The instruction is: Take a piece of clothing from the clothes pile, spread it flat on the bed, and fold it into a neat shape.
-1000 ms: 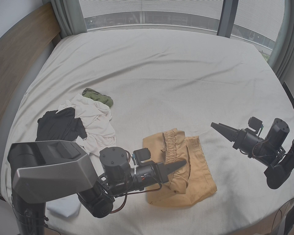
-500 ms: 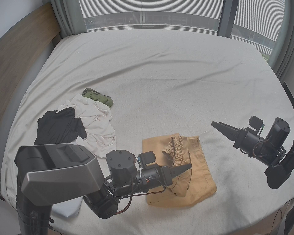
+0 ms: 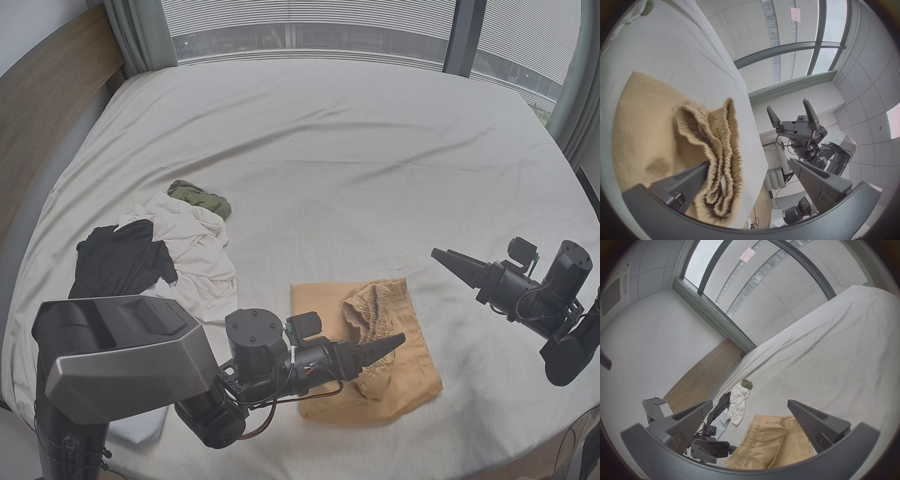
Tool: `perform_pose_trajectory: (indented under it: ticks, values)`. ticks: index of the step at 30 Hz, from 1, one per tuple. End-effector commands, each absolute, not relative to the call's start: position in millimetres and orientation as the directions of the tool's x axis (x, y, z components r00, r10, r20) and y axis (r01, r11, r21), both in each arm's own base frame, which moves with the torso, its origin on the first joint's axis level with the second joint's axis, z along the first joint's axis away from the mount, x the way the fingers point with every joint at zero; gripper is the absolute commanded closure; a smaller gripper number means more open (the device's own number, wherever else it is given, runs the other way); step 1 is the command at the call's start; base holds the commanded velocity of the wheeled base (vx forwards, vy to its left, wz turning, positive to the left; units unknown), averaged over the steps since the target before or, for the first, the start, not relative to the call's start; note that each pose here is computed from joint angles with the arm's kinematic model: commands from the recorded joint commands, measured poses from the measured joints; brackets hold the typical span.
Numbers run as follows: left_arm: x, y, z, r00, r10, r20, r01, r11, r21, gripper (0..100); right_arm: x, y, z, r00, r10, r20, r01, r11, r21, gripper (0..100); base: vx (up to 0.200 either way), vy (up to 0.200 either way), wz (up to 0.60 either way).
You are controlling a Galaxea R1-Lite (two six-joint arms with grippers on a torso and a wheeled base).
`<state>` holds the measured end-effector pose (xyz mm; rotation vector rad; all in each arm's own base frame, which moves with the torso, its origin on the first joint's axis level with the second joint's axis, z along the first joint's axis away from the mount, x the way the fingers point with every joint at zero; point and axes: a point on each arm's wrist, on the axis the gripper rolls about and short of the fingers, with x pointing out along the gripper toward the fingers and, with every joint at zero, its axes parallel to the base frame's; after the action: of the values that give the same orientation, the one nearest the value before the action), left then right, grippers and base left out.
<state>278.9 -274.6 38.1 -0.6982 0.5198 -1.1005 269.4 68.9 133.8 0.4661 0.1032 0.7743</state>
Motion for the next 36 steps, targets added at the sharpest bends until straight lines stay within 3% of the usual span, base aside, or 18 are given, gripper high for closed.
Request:
perform_pose_trajectory:
  ticks: [1, 13, 27, 36]
  values:
    - [277.6, -275.6, 39.4, 0.372, -0.927, -0.038, 0.622, 0.279, -0.731, 0, 269.2, 68.8, 133.9, 0.715, 0.694, 0.079, -0.649, 0.619, 0.442, 0, 0.000, 0.000, 0.00]
    - [280.5, -263.1, 45.9, 0.419, -0.908, -0.031, 0.631, 0.315, -0.709, 0, 269.3, 68.4, 132.5, 0.717, 0.693, 0.074, -0.646, 0.621, 0.444, 0, 0.000, 0.000, 0.00]
    - [256.5, -155.4, 116.3, 0.593, -0.805, 0.027, 0.608, 0.426, -0.670, 0, 259.9, 69.0, 129.9, 0.710, 0.702, 0.054, -0.645, 0.617, 0.451, 0, 0.000, 0.000, 0.00]
    - [253.3, -114.3, 98.9, 0.645, -0.761, -0.063, 0.562, 0.529, -0.636, 0, 239.8, 69.4, 107.1, 0.696, 0.716, -0.050, -0.621, 0.636, 0.459, 0, 0.000, 0.000, 0.00]
